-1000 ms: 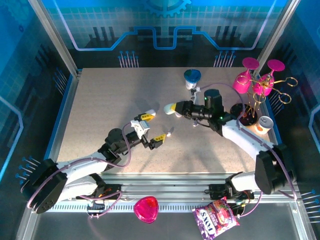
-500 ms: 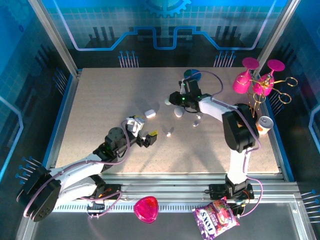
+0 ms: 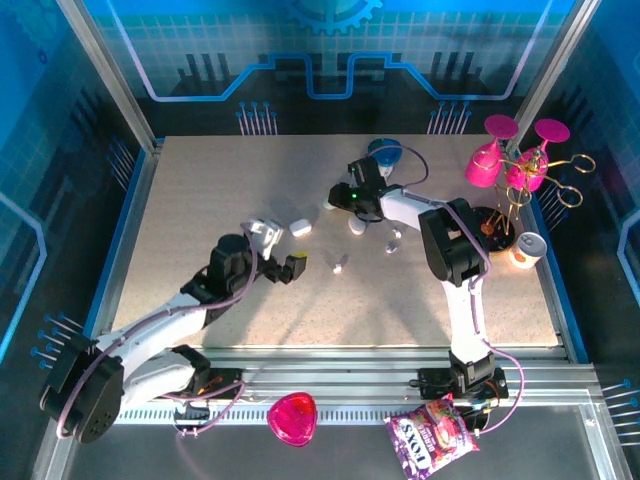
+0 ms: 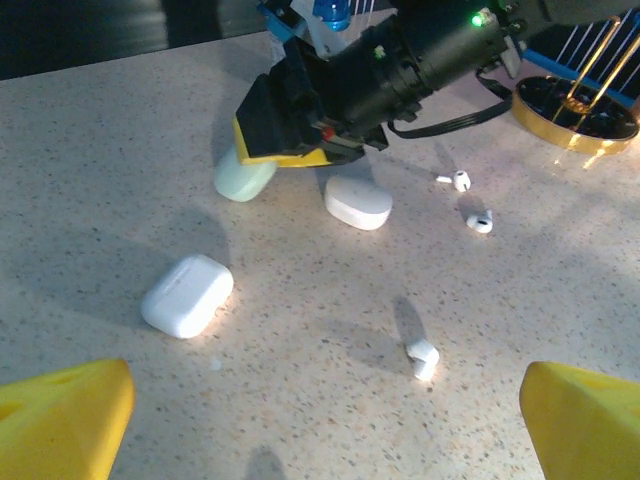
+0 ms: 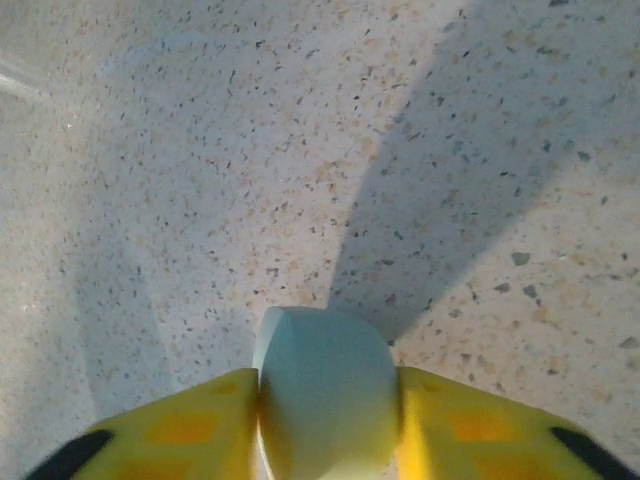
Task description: Insert wireless bluetooth earbuds into charging case
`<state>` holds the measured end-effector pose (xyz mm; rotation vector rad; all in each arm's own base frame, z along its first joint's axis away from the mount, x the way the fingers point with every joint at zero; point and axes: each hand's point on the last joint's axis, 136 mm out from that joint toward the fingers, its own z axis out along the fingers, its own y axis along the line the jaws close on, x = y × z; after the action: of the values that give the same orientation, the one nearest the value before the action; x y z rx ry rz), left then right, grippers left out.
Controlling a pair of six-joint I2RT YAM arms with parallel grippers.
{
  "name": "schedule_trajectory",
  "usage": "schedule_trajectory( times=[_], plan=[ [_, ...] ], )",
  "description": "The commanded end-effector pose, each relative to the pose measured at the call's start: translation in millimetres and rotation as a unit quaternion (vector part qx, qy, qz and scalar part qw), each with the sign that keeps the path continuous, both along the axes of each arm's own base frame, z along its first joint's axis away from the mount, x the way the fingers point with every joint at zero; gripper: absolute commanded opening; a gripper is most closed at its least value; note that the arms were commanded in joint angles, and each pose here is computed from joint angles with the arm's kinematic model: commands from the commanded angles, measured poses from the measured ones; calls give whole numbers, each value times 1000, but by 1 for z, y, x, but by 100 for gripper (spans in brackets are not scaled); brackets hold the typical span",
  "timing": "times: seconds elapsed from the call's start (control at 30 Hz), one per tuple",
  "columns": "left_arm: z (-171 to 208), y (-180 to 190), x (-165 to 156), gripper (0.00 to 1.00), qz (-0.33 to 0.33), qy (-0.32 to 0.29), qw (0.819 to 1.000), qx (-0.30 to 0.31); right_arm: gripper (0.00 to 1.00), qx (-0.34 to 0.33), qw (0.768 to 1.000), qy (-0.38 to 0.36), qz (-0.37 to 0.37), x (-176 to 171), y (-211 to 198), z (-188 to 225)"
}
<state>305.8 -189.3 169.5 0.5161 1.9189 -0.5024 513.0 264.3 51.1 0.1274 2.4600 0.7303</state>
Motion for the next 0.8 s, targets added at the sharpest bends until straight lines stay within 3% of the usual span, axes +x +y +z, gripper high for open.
schedule_trajectory(
  times=[0.0, 0.23, 0.37, 0.6, 0.77],
  plan=[
    [-14, -1, 0, 99, -43, 55, 995, 71, 50, -2, 1000, -4, -16, 5, -15, 5],
    [-43, 2, 36, 99, -70, 103, 970, 211, 73, 4, 999, -44, -14, -8, -33, 47],
    [-70, 9, 55, 99, -81, 163, 942, 282, 75, 19, 998, -62, -6, -31, -38, 66],
    [-94, 8, 81, 93, -101, 250, 914, 302, 76, 40, 995, -84, 24, -81, -44, 94],
    [-112, 7, 95, 90, -123, 278, 900, 310, 76, 43, 993, -94, 48, -112, -49, 112]
  ],
)
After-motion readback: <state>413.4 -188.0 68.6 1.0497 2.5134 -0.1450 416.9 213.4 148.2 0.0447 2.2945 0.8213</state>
